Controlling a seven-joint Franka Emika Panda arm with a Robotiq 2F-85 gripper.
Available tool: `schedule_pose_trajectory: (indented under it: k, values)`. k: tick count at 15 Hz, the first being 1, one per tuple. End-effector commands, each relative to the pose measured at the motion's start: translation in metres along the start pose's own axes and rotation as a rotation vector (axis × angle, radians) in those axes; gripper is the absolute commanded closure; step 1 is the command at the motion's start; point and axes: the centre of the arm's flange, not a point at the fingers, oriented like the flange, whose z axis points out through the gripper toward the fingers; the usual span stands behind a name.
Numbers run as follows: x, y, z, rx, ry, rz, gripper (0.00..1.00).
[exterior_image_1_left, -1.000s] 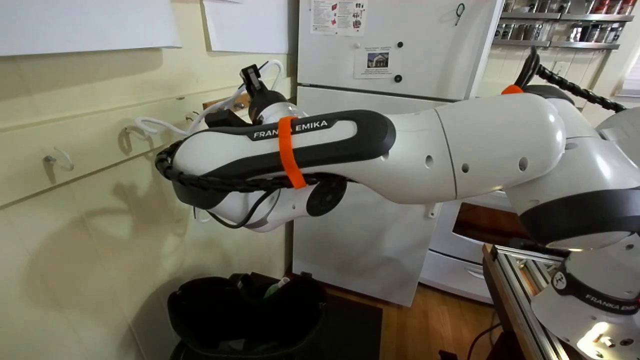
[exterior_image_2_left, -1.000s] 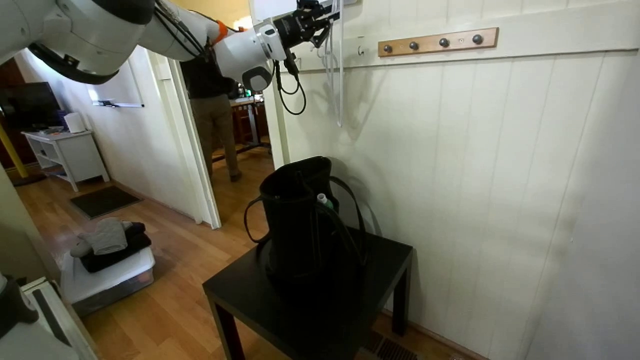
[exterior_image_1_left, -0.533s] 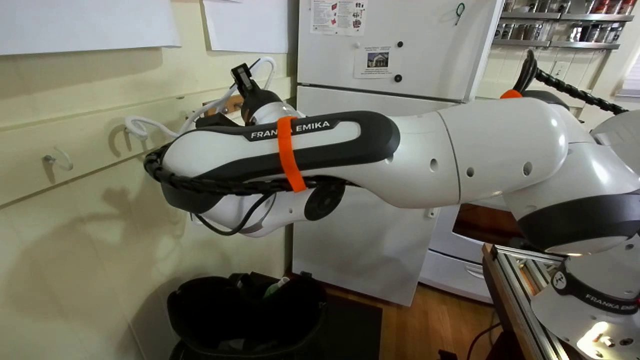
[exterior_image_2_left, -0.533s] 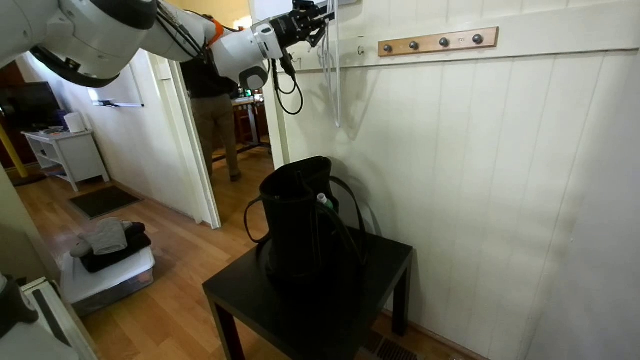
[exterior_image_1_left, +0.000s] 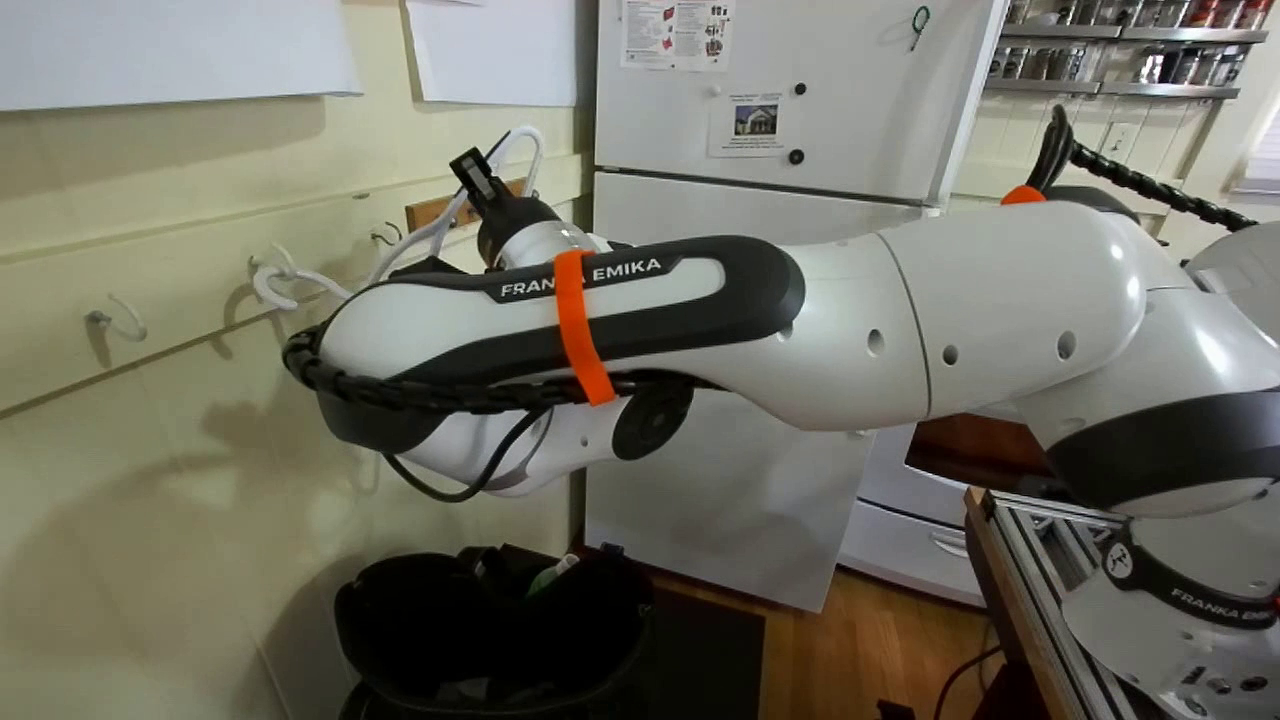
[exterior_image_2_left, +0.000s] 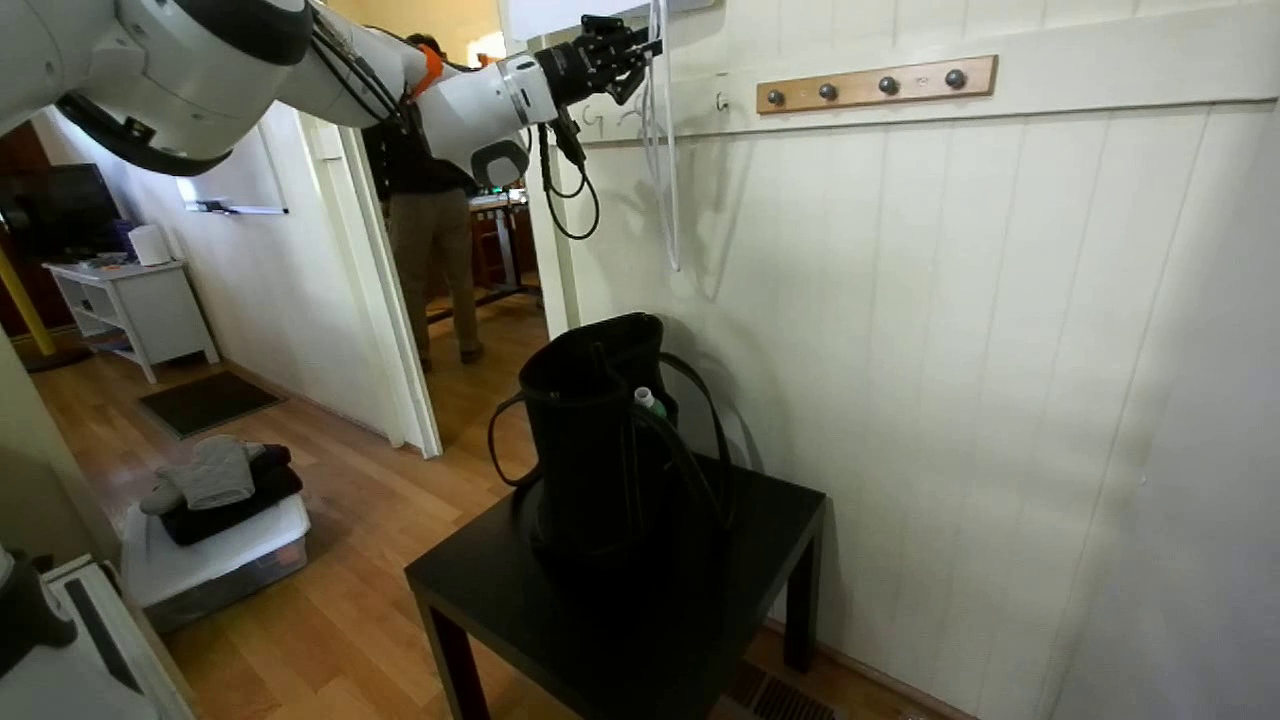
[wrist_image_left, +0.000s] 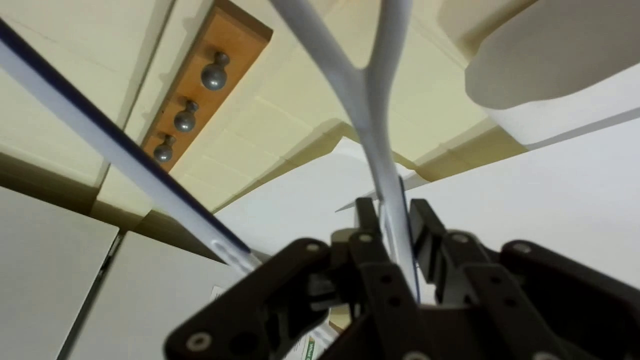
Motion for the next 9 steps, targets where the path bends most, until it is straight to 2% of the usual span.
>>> schedule_pose_trajectory:
  k: [1,6,9]
  values:
    - [0.0,0.006,-0.006,-0.03,-0.024,-0.034,0.94]
    - [0.017,0.007,-0.017,-0.026,-0.032,-0.021,0.94]
    - [0.018,0.024,-0.029,-0.072,-0.06,-0.017,0.94]
